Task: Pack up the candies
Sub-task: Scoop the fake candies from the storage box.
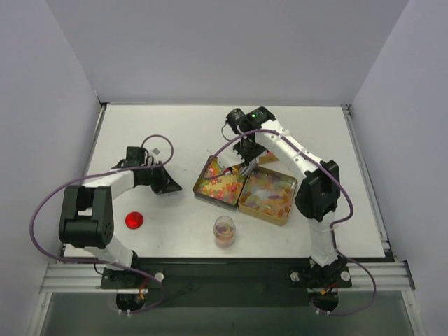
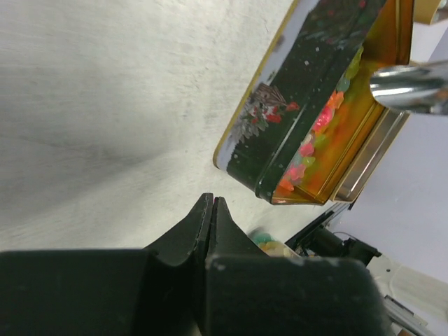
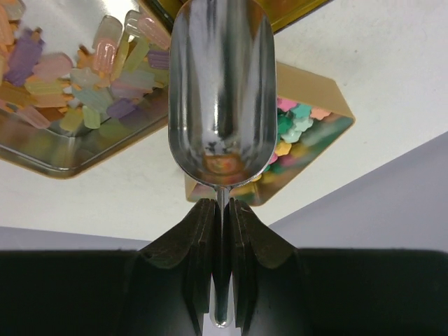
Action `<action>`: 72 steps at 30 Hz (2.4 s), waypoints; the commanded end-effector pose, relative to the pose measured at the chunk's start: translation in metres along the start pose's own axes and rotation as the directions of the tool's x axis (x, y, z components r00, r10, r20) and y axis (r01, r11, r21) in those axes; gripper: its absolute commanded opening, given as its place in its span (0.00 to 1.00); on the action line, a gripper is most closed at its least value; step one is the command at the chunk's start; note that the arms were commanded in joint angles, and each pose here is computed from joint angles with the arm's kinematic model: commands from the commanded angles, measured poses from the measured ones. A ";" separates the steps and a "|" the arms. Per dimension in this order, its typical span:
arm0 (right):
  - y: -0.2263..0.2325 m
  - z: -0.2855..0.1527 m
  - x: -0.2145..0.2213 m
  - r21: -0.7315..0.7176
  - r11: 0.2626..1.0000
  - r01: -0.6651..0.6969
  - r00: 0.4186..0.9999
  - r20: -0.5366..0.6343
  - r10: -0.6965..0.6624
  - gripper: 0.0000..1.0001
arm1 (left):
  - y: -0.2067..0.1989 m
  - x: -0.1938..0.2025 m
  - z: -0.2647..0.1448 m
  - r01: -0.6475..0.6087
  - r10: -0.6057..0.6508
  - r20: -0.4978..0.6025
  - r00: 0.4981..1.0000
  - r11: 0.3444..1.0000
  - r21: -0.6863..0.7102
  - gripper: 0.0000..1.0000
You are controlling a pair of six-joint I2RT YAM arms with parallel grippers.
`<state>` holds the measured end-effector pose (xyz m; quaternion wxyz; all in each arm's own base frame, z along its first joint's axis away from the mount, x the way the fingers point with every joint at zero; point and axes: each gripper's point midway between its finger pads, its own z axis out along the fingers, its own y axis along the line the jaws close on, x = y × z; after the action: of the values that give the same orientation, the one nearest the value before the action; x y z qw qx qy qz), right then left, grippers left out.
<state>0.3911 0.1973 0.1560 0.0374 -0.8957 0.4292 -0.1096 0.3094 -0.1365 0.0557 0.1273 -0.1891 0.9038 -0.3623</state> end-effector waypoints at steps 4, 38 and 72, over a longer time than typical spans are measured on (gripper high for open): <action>-0.011 0.002 -0.009 -0.049 0.960 0.275 0.961 -0.024 -0.276 0.00 | -0.010 0.006 0.013 -0.043 0.043 -0.021 0.999 0.999 0.014 0.00; 0.006 0.022 -0.081 -0.135 0.943 0.304 0.949 0.130 -0.288 0.00 | -0.017 0.023 0.013 -0.044 0.047 -0.043 0.998 0.996 0.072 0.00; -0.022 0.063 -0.163 -0.228 0.849 -0.477 0.775 0.346 0.528 0.00 | -0.027 0.056 0.042 -0.078 0.095 -0.191 0.977 0.992 0.095 0.00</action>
<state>0.3353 0.3159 0.0590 0.0490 -0.7946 0.6041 0.0345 0.2717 -0.1978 0.0270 0.0473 -0.1295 0.9115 -0.3874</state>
